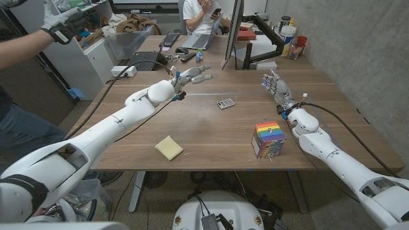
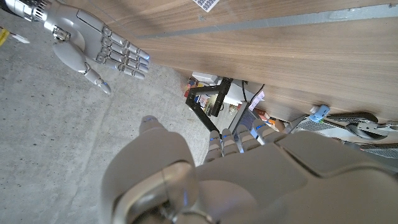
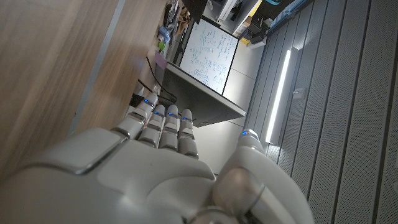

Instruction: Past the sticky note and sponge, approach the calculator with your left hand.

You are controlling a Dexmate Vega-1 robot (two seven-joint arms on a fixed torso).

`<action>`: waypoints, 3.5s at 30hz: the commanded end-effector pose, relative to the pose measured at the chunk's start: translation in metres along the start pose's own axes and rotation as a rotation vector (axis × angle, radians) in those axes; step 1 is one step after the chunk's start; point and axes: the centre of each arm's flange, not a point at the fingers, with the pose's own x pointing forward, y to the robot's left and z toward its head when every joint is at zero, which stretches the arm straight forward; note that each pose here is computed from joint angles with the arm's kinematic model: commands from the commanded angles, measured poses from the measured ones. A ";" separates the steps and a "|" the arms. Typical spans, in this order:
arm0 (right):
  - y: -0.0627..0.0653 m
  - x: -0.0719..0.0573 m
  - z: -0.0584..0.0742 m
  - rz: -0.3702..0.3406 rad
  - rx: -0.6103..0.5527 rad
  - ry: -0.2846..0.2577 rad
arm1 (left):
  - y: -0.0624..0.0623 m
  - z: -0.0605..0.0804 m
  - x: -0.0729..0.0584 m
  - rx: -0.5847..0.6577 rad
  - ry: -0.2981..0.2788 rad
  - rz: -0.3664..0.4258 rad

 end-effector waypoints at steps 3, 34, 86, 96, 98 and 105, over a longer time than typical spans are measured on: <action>0.004 0.000 -0.001 -0.011 0.003 -0.005 | -0.006 -0.004 0.004 -0.008 -0.002 -0.023; 0.004 0.006 0.010 0.018 -0.007 -0.012 | -0.016 0.001 0.011 0.001 0.007 -0.039; -0.004 0.012 0.004 0.013 0.016 -0.037 | -0.040 0.018 0.051 0.183 0.029 -0.150; -0.006 0.010 0.001 0.008 0.021 -0.036 | -0.048 0.016 0.057 0.198 0.042 -0.174; -0.007 0.010 0.001 0.008 0.021 -0.036 | -0.050 0.016 0.058 0.202 0.044 -0.181; -0.008 0.009 0.001 0.009 0.022 -0.039 | -0.055 0.016 0.059 0.211 0.051 -0.193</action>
